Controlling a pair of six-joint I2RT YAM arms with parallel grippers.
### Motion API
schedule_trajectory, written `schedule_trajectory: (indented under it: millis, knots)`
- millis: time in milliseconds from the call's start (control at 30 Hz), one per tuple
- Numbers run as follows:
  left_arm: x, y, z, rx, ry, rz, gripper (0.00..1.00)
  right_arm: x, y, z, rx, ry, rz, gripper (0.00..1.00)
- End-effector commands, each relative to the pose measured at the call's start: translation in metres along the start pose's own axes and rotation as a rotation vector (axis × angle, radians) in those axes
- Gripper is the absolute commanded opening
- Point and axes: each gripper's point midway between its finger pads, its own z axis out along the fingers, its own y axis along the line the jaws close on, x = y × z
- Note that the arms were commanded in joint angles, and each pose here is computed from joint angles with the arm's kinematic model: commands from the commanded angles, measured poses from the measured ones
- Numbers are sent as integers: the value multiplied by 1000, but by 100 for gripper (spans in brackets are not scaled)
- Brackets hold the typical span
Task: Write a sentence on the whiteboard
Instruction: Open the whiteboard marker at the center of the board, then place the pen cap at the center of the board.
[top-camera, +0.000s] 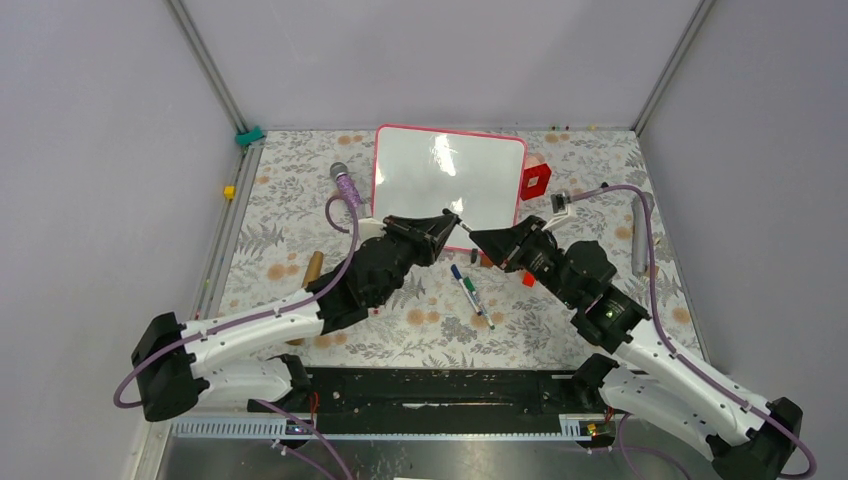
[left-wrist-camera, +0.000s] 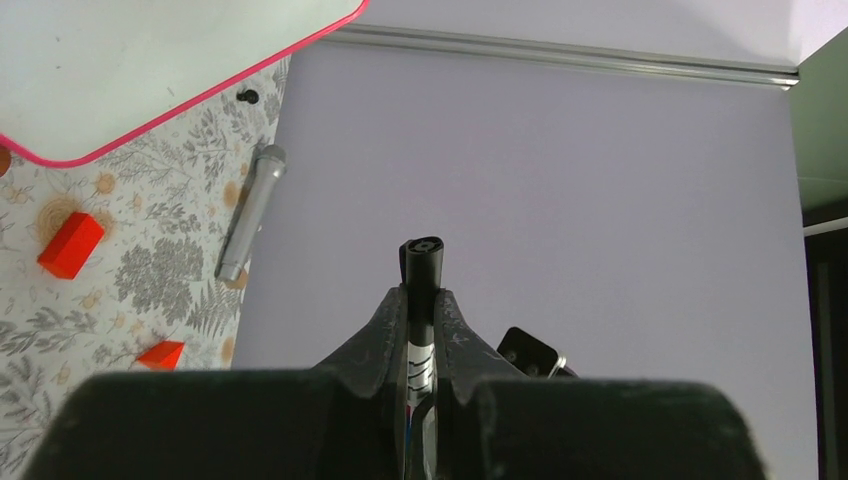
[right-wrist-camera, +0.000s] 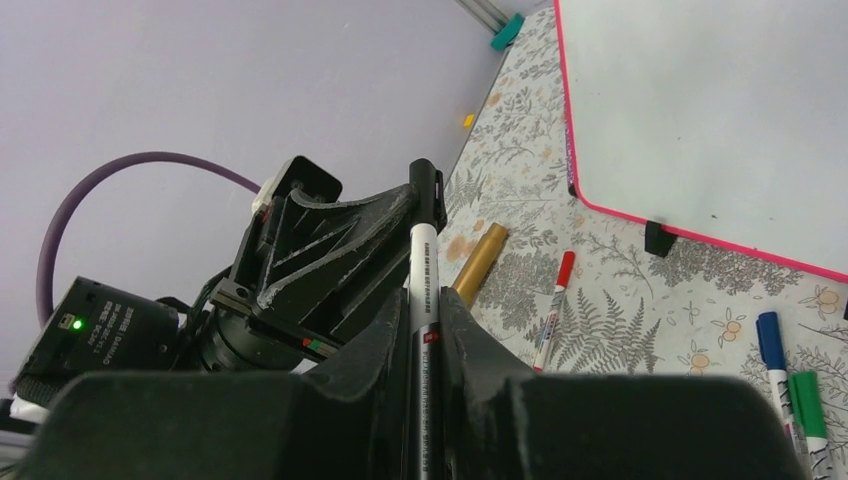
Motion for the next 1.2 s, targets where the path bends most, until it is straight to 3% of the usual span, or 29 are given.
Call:
schedule_trajectory:
  millis: [0, 400, 567, 700, 867, 1033, 1167]
  knots:
    - [-46, -32, -9, 34, -160, -6, 0, -6, -5, -9, 18, -32, -18, 0]
    - [-118, -5, -26, -94, -334, 106, 0, 14, -20, -35, 39, 45, -50, 0]
    - [-159, 31, -58, -314, -412, 369, 0, 12, -49, -49, 181, 61, -180, 0]
    - [-174, 75, -82, -519, -366, 572, 0, 24, -60, -58, 208, 175, -317, 0]
    - [-182, 133, -102, -659, -251, 743, 0, 33, -81, -74, 301, 275, -403, 0]
    - [-189, 177, -110, -774, -142, 766, 0, 35, -83, -83, 298, 276, -405, 0]
    - [-199, 198, -111, -859, -122, 789, 0, 43, -87, -85, 325, 332, -381, 0]
